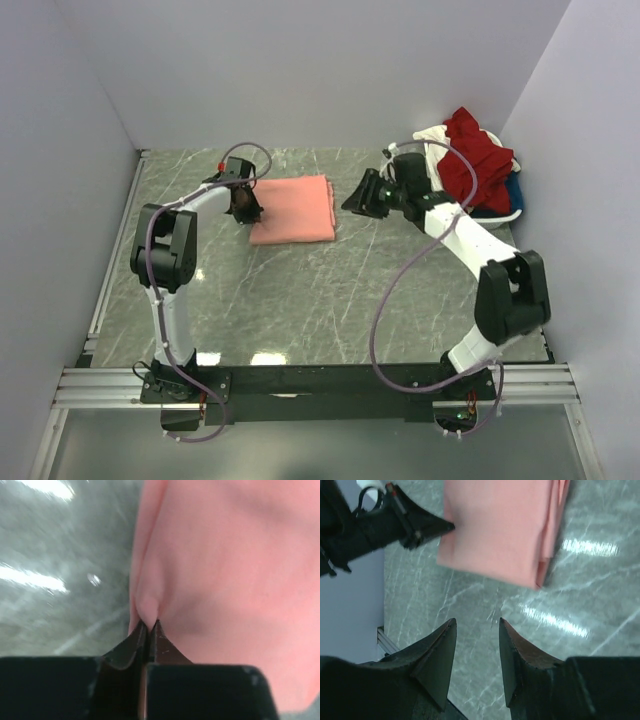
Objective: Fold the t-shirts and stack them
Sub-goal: Neatly place the folded tshirt to the corner
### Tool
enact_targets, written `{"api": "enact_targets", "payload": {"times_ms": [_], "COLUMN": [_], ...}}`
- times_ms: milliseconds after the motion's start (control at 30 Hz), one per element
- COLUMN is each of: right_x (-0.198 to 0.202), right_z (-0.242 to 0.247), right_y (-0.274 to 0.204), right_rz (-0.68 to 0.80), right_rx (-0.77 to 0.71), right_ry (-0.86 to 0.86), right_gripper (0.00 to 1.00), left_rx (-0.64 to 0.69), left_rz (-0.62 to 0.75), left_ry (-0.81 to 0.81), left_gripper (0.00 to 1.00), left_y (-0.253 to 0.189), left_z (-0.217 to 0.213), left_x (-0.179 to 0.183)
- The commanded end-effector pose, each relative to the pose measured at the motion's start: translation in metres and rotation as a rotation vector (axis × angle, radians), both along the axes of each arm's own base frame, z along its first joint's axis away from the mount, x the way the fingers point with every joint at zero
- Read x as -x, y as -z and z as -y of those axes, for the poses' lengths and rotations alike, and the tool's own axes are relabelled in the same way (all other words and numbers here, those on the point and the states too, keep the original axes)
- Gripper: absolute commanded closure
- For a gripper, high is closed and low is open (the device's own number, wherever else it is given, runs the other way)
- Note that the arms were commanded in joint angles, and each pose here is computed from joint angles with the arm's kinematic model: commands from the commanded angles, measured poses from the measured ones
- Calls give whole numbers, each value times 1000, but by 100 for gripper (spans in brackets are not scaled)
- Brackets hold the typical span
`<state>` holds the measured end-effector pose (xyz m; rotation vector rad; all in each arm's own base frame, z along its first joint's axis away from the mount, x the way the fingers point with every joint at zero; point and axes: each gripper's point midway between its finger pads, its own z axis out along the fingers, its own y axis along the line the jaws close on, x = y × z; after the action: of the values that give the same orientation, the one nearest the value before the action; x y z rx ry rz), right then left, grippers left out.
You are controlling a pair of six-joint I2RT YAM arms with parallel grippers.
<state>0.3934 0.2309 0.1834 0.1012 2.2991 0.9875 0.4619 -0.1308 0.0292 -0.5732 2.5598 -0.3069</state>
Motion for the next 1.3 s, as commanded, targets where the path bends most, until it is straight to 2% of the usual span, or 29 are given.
{"api": "enact_targets", "payload": {"times_ms": [0,133,167,300,433,500,533,667,833,1000,1267], "right_x": [17,52,57,83,101,108,111,117,114,112,108], "right_z": [11,21,24,34,44,46,46,46,47,43,45], "right_y": [-47,-36,-34,-34,-26,-23,-23,-19,-12,-5,5], "right_rz": [144,143,144,166,169,170,169,167,156,137,121], "right_rx": [-44,-40,-37,-16,16,21,19,28,54,46,68], "right_ry": [32,27,32,27,26,17,11,-8,-16,-33,-18], "right_gripper": [53,54,54,54,54,54,54,54,54,54,54], "left_rx": [-225,-409,-514,-654,-734,-726,-735,-747,-693,-674,-650], "left_rz": [-8,28,9,-2,13,32,19,33,60,91,107], "left_ry": [-75,-146,-180,-272,-335,-354,-391,-457,-535,-561,-595], "left_gripper": [99,99,99,99,99,100,99,100,100,100,99], "left_y": [0,-19,-17,-24,-27,-30,-25,-23,-24,-30,-35], "left_z": [-45,-91,-116,-170,-222,-230,-251,-286,-321,-336,-349], "left_x": [-12,-37,-39,-54,-75,-86,-85,-93,-105,-115,-110]}}
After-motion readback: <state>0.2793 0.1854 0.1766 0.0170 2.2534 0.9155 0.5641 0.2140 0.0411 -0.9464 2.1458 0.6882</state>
